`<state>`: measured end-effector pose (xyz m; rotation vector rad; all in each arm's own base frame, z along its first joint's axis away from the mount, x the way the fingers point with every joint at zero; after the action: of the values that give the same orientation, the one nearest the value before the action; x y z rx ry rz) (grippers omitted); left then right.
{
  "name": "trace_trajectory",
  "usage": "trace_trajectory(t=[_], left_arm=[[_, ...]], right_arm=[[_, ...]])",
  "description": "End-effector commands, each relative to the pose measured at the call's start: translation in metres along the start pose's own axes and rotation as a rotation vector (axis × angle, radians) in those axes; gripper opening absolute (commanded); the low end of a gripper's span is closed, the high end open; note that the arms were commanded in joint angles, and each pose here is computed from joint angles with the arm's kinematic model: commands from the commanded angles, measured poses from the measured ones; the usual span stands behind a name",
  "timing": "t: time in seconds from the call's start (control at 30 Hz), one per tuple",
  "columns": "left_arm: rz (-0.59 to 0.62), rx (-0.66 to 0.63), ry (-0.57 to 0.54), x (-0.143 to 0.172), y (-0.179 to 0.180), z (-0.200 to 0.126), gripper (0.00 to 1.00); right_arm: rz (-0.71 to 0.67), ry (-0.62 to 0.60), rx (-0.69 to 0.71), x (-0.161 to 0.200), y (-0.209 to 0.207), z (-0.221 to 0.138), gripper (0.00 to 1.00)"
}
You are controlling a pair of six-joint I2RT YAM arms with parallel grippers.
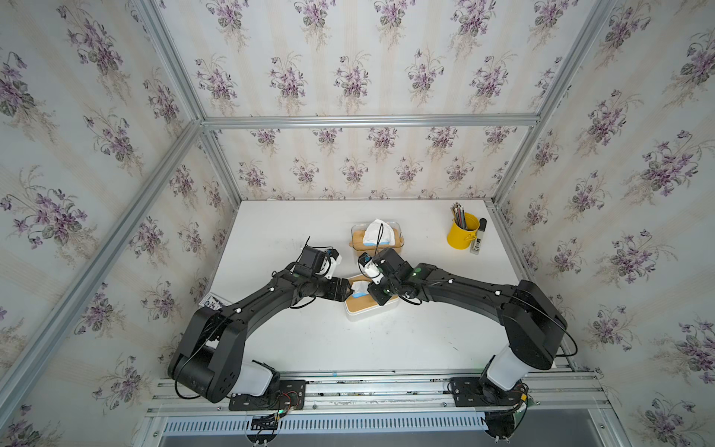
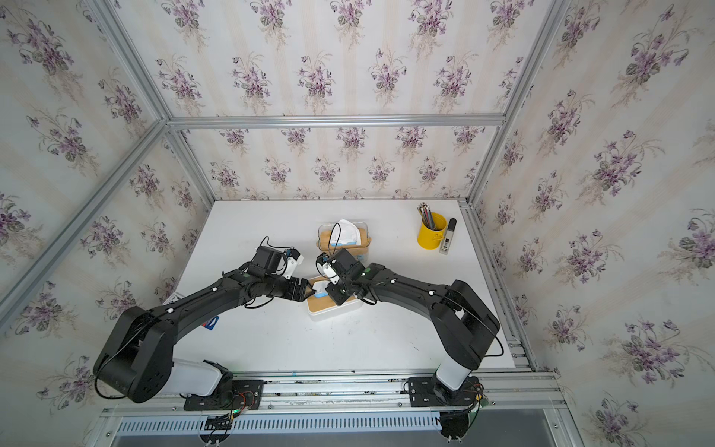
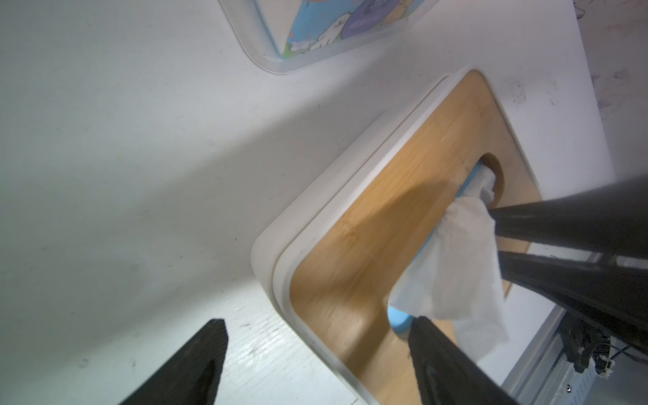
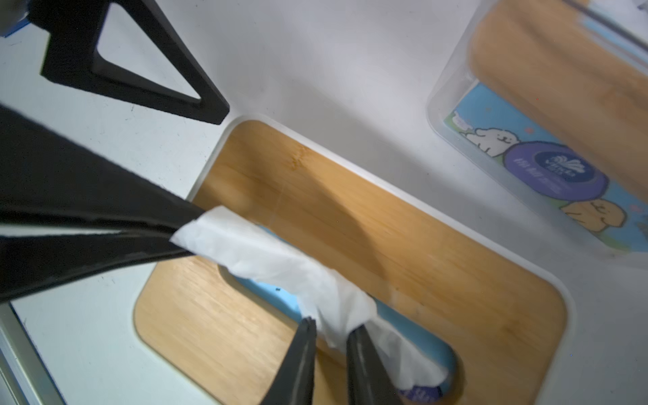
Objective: Put the tissue paper into the tissue box
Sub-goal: Pull the paper towel from the tissue box.
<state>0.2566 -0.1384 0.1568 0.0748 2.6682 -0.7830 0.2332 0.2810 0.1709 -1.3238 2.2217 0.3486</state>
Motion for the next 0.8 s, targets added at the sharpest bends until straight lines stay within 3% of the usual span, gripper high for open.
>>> trace_trajectory(t=[0.0, 0.3, 0.77], left_arm=[[0.012, -0.009, -0.005, -0.002, 0.0, -0.002, 0.86], [0.009, -0.011, 0.0, 0.001, 0.001, -0.001, 0.86], [0.019, -0.019, 0.012, 0.004, 0.004, 0.002, 0.86]], right_arm=[[0.024, -0.013, -0.001, -0.001, 0.0, 0.001, 0.17], [0.033, -0.037, -0.001, -0.003, -0.001, 0.002, 0.0], [0.014, -0.007, 0.05, -0.02, -0.008, -0.008, 0.0]])
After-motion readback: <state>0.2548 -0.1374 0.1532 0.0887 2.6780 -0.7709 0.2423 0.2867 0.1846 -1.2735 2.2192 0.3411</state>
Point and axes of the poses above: each gripper's point midway between its finger pads, its own z axis out along the fingers, its own y axis along the line the jaws close on, x = y × z, the point moved 10 cm from there along -z, back along the fingers, and after that the axes turned 14 degrees about -z, right-handed, at the moved point
